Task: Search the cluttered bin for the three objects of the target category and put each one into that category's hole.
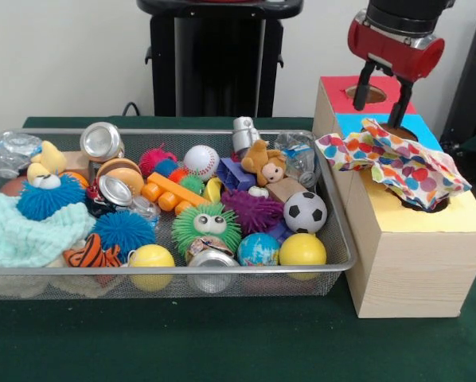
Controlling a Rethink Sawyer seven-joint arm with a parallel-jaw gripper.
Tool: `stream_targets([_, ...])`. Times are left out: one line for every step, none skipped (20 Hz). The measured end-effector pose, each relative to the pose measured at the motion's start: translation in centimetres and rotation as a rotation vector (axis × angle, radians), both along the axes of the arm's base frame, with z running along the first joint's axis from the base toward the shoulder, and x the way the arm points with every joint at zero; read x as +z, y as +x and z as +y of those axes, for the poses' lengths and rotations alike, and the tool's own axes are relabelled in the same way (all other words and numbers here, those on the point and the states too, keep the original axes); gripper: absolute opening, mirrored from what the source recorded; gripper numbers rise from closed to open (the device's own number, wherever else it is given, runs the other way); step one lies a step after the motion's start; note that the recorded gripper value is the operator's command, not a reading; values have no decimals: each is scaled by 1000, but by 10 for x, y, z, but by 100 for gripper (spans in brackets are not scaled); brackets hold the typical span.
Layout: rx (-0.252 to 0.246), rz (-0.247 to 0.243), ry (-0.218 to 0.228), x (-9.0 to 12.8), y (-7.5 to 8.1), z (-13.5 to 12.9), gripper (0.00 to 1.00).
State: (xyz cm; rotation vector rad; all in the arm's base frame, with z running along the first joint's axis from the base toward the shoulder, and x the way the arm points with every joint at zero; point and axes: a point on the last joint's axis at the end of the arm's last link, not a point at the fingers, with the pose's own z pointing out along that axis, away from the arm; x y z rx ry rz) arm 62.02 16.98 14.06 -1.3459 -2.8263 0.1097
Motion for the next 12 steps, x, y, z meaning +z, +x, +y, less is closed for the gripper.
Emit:
stream_targets([-5,-9,7,-1,1,3,100])
stream_targets([-15,-30,20,-4,5,8,100])
stream_targets([-19,-40,26,-5,6,11,100])
stream_targets([-23,-49,31,-7,7,13,100])
stream_targets([-27,-58,36,-9,8,15,100])
stream_targets([-30,-65,40,-11,9,17,100])
stream_targets([-36,-76,46,-14,10,19,100])
stream_targets([-42,-88,51,-18,11,22,100])
stream_targets([-51,-104,57,-24,12,24,100])
stream_targets([-58,-118,61,-29,12,25,100])
stream_targets([-62,-127,62,-32,13,25,100])
stream_targets([-69,-138,65,-37,14,26,100])
